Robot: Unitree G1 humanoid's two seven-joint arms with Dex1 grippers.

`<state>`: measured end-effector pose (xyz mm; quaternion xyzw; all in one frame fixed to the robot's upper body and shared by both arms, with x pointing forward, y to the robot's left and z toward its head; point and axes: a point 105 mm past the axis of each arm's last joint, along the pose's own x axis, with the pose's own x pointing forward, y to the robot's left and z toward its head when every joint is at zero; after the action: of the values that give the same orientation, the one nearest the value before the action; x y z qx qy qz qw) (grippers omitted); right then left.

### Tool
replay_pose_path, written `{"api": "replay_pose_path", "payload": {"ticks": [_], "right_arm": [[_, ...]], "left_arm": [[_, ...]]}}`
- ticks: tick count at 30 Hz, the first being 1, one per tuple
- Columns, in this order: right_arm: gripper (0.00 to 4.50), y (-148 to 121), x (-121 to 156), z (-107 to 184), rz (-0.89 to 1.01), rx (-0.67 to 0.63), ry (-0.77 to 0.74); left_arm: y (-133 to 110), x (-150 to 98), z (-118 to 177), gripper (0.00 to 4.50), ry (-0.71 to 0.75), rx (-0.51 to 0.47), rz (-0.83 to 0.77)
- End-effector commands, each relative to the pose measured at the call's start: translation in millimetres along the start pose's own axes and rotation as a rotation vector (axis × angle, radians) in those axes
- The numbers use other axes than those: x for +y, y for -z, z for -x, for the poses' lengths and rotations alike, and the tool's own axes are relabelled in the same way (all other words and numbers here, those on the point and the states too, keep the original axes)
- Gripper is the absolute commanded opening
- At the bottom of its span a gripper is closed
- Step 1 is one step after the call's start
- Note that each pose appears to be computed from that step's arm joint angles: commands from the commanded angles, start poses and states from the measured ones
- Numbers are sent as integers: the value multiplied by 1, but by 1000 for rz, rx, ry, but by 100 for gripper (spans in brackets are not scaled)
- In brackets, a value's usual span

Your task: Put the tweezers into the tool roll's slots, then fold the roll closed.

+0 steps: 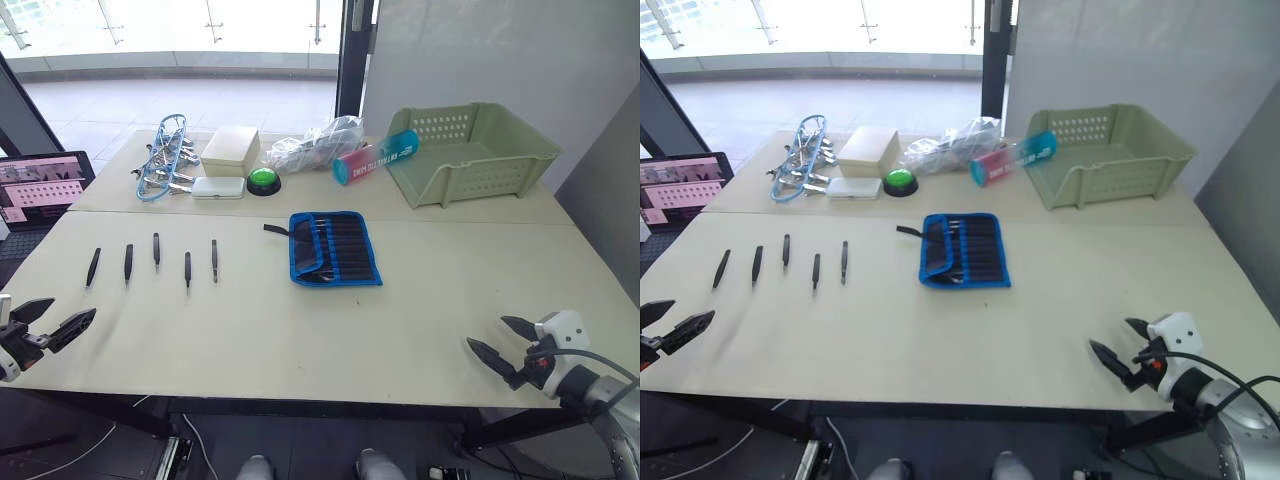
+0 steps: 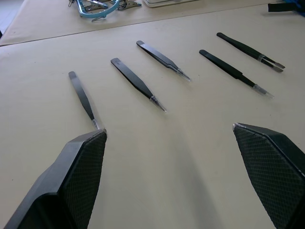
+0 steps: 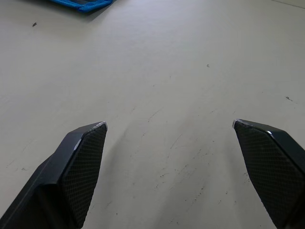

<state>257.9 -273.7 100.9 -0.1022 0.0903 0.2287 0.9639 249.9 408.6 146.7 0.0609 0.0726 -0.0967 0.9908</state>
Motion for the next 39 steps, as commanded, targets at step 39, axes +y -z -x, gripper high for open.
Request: {"api": "replay_pose_path", "payload": {"ticks": [39], "right_arm": [[450,-132,178,-204,-347,-107,-261]], "left_arm": [[-23,-131,4,448,500,-114,-82]]}}
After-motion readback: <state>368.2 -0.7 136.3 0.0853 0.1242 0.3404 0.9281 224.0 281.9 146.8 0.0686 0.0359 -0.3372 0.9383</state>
